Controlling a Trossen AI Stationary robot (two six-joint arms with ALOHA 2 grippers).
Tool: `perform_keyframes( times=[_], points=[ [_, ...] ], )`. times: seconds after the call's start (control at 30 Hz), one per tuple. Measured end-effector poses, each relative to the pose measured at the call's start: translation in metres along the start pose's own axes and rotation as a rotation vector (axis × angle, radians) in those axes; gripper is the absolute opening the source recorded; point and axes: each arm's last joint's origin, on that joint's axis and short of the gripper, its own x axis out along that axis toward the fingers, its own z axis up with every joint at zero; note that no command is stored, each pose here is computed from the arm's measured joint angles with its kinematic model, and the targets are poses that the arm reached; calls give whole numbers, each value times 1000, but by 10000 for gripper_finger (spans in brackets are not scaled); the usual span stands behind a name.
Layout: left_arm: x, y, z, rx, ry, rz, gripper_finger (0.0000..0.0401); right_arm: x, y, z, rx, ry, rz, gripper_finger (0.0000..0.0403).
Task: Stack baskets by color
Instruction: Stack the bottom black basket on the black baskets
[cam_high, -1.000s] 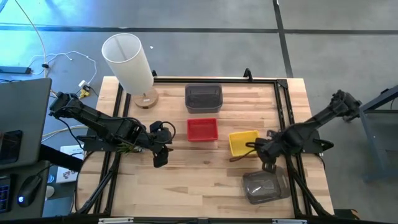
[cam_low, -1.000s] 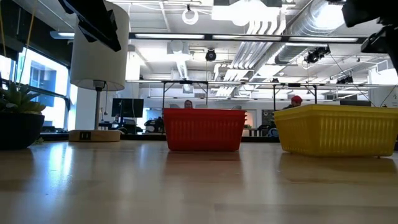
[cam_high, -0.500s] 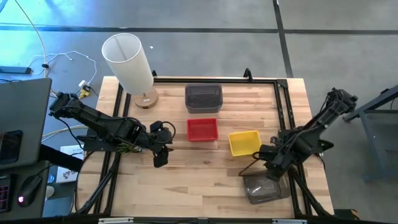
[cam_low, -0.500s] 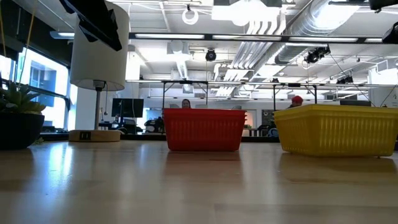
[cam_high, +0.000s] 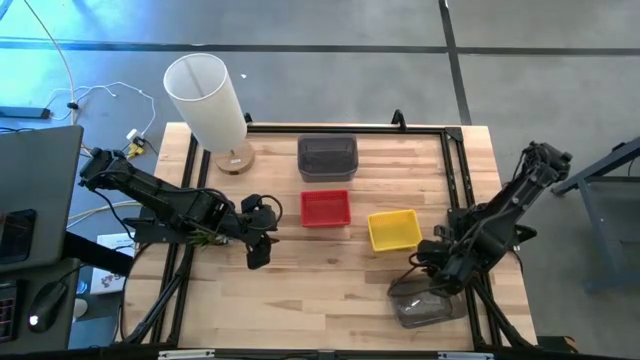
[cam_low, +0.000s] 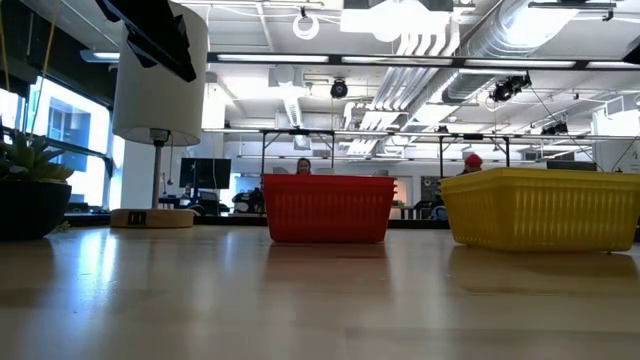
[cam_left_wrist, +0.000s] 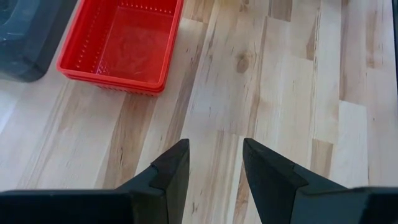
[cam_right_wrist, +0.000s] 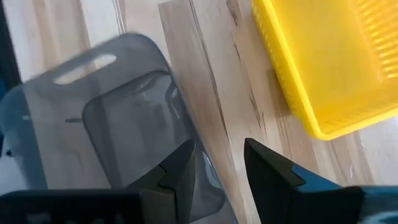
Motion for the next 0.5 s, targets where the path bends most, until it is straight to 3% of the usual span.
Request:
perform_keyframes(
  times=[0.5],
  points=[
    [0,0,0,0,1,-1,135,44,26,-1,-61,193,-14,124]
  ],
)
